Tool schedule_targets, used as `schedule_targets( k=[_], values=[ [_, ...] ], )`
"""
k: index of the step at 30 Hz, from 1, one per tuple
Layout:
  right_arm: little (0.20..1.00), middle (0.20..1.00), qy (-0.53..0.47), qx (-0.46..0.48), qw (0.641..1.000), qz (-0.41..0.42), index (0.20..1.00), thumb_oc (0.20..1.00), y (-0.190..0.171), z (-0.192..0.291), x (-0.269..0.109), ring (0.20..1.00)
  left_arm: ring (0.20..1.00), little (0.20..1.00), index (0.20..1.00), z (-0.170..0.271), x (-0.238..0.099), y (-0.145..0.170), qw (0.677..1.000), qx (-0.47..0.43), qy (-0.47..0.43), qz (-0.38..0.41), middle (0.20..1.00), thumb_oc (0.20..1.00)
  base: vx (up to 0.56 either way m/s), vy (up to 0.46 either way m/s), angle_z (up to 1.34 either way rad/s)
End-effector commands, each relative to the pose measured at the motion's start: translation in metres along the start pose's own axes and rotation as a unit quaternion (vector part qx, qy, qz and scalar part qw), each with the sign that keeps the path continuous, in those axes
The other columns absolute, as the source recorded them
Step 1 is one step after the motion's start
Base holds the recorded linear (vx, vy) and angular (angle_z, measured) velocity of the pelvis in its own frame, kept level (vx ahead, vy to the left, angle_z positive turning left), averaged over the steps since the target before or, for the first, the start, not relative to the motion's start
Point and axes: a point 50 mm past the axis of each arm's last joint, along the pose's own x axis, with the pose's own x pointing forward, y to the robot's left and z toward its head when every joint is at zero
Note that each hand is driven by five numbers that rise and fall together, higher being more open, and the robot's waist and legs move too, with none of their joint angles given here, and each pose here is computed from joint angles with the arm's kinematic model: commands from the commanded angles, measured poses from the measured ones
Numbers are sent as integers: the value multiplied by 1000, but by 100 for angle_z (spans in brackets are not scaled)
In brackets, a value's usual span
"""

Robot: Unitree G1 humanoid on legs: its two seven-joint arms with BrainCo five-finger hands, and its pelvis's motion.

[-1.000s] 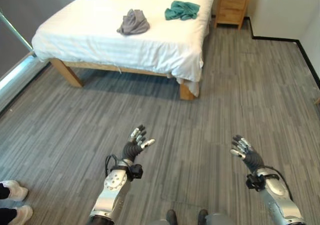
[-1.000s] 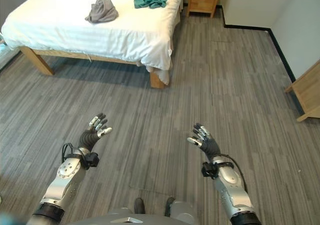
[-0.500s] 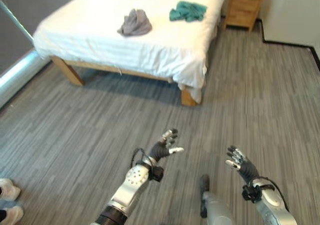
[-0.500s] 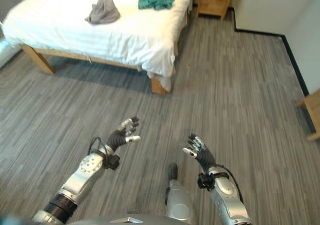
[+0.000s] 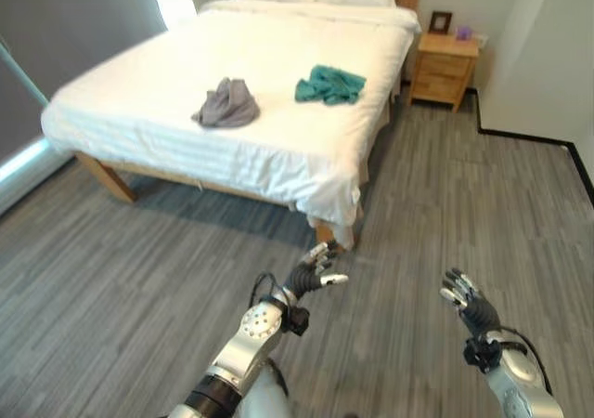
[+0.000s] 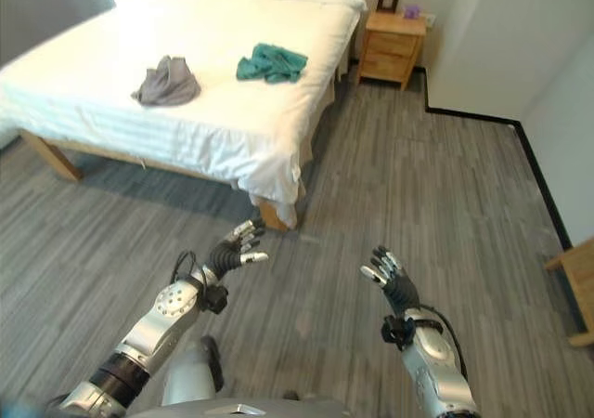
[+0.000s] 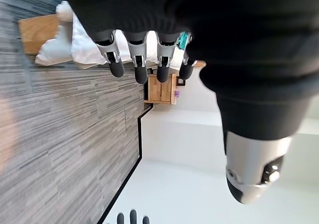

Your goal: Pick up bed clothes into laundry basket.

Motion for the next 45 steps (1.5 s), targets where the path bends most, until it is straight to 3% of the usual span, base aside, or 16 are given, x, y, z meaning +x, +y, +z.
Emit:
schedule_targets(
  k=[1,8,14,25,29,33,45],
  values=[
    [1000,1000,-69,-18,997,36,1000,1000,7,31,8,1000,1000,1000,1000,24,1,-1,998,14,-61,-13,1000,1000,578,52,-47],
    [1000,1000,-65,42,994,78,1000,1000,40,21,14,1000,1000,1000,1000,29,-7,10,997,34,-65,2,1000,1000,515,187,-35],
    [1000,1000,-64,19,994,81,1000,1000,40,22,14,1000,1000,1000,1000,29,-17,29,996,51,-64,40,1000,1000,462,83,27],
    [1000,1000,-88,-35,995,36,1000,1000,4,40,7,1000,1000,1000,1000,14,-32,42,996,23,-51,73,1000,1000,412,-212,76],
    [1000,1000,-154,-52,987,-10,1000,1000,-22,76,7,1000,1000,1000,1000,5,-43,49,989,-77,-59,109,1000,1000,168,-335,71],
    [1000,1000,-169,-78,981,-56,1000,1000,-45,89,-5,1000,1000,1000,1000,-7,-56,52,987,-88,-41,126,1000,1000,186,-126,75],
    [1000,1000,-109,26,994,8,1000,1000,-3,34,-13,1000,1000,1000,1000,-7,-69,60,976,-104,-64,182,1000,1000,127,55,23]
  ],
)
